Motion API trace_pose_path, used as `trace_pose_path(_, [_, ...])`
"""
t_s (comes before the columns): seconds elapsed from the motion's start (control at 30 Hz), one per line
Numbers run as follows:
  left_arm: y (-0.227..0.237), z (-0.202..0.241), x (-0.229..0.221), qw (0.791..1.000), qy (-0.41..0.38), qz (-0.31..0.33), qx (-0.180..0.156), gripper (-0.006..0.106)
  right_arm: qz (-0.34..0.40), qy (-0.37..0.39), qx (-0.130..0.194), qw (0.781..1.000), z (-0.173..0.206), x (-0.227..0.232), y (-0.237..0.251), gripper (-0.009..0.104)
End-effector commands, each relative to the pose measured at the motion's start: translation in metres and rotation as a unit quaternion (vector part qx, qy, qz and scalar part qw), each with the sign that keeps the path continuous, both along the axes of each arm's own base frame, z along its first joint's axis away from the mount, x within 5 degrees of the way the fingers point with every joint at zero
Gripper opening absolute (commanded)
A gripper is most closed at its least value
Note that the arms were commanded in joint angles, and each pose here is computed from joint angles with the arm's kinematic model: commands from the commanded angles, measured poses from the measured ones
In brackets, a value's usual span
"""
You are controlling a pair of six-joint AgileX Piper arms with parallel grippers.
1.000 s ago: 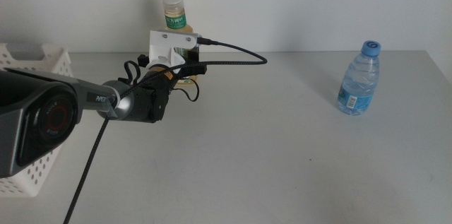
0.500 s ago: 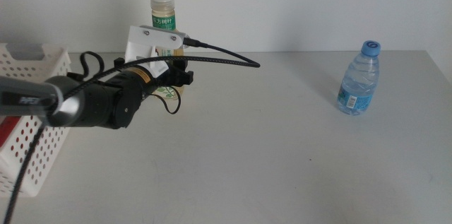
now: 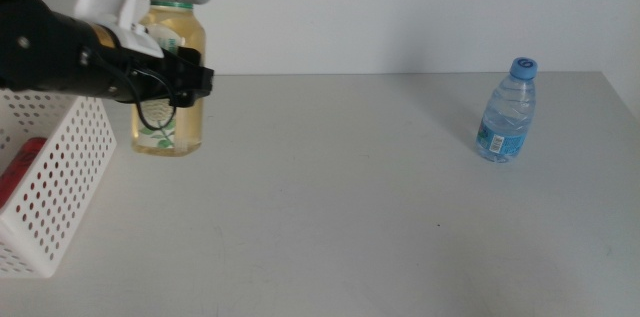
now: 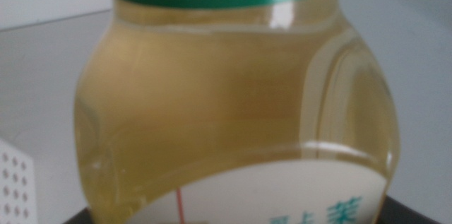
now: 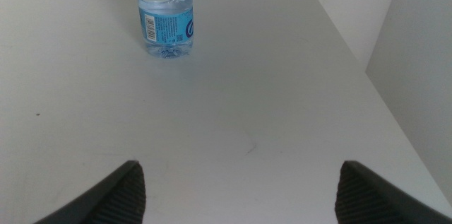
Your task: Use arms to grab the bottles and put them into the dustbin to the left of the table.
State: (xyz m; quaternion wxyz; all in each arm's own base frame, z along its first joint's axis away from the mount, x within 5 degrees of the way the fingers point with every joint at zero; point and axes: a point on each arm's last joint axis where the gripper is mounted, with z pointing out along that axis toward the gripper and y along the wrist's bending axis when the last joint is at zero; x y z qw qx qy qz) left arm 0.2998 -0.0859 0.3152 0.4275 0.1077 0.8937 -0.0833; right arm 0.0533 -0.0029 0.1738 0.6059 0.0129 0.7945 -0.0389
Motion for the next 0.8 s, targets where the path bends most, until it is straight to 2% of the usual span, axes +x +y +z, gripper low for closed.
trace_pose_path(0.0, [0.014, 0.051, -0.008, 0.998, -0.054, 0.021, -0.023, -0.002, -0.003, -0.050, -0.011, 0.999, 0.011, 0.000, -0.001, 0.094])
trace_pose_path(0.2, [0.056, 0.076, -0.014, 0.998, 0.026, 0.051, 0.029, -0.002, -0.003, -0.050, -0.011, 0.999, 0.011, 0.000, -0.001, 0.094])
trace_pose_path(0.37, [0.096, 0.090, -0.018, 0.993, 0.043, 0.090, 0.069, -0.002, -0.003, -0.050, -0.011, 0.999, 0.011, 0.000, -0.001, 0.094])
trace_pose_path(0.53, [0.133, 0.086, -0.011, 0.985, 0.063, 0.138, 0.080, -0.002, -0.003, -0.050, -0.011, 0.999, 0.011, 0.000, -0.001, 0.094])
trace_pose_path(0.77, [0.168, 0.041, 0.017, 0.973, 0.146, 0.155, 0.086, -0.002, -0.003, -0.050, -0.011, 0.999, 0.011, 0.000, -0.001, 0.094])
